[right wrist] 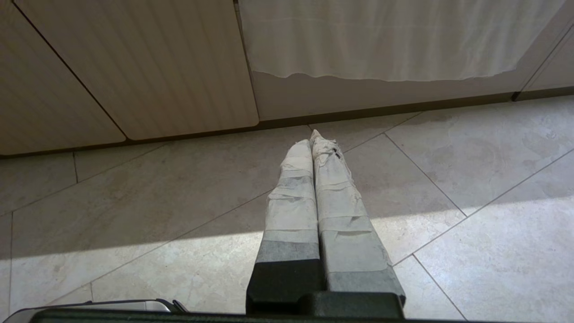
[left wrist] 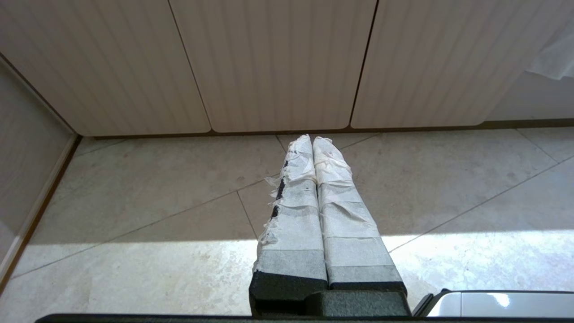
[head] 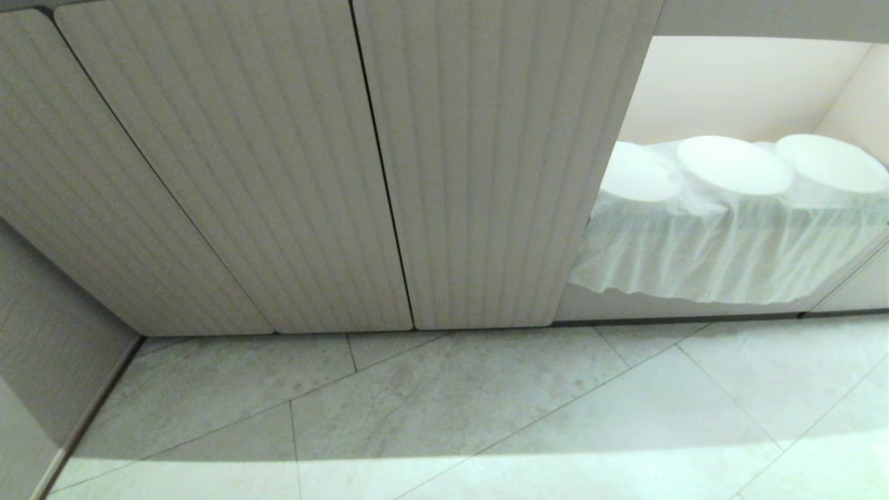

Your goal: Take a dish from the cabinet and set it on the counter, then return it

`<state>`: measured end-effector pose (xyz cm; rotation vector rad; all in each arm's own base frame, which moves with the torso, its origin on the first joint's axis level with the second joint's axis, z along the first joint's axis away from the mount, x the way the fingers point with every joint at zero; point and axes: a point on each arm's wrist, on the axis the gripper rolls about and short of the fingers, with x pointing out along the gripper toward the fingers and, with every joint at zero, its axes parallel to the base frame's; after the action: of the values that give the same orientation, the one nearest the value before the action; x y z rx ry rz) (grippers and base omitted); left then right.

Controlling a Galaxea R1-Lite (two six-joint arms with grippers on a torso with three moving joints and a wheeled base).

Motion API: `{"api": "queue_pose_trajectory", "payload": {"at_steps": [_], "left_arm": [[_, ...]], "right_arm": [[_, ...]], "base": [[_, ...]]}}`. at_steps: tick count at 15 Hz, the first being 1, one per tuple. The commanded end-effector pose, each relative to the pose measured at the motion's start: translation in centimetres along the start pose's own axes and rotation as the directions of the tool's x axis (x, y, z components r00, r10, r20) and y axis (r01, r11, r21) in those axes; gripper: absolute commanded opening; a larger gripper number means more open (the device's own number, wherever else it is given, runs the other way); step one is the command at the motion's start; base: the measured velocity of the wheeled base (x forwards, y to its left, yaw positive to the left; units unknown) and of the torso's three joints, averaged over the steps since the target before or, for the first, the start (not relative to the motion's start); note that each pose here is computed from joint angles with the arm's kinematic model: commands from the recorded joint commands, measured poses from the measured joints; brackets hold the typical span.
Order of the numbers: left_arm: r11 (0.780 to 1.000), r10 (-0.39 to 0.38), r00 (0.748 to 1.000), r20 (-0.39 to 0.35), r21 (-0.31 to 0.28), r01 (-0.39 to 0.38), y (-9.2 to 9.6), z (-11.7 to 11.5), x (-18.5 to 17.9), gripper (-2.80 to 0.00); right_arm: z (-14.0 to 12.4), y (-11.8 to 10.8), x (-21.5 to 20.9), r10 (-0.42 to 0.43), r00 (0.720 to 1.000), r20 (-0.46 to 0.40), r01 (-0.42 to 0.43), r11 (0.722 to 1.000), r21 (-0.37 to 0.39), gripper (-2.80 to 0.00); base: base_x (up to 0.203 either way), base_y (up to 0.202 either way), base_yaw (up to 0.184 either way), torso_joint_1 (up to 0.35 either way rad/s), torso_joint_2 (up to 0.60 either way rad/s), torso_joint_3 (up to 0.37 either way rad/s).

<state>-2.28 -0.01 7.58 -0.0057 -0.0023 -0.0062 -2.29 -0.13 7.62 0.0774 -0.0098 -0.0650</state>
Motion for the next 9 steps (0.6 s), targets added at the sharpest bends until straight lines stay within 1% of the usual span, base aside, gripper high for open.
{"api": "queue_pose_trajectory", "payload": {"at_steps": [1,7,9], "left_arm": [[1.000,0.000,1.000,0.001,0.000,0.000,0.00,0.00,0.00,-2.80],[1.000,0.000,1.000,0.001,0.000,0.000,0.00,0.00,0.00,-2.80],[1.000,0.000,1.000,0.001,0.000,0.000,0.00,0.00,0.00,-2.80]], "right_arm": [[0.00,0.00,0.00,-0.001,1.000,0.000,0.001,1.000,-0.002,-2.80],[0.03,0.00,0.00,0.000,1.000,0.003,0.000,1.000,0.004,-2.80],[0.04,0.00,0.00,0.000,1.000,0.004,0.000,1.000,0.020,-2.80]], "base": [[0.000,0.000,0.000,0.000,0.00,0.000],[0.000,0.000,0.000,0.000,0.00,0.000],[0.000,0.000,0.000,0.000,0.00,0.000]]}}
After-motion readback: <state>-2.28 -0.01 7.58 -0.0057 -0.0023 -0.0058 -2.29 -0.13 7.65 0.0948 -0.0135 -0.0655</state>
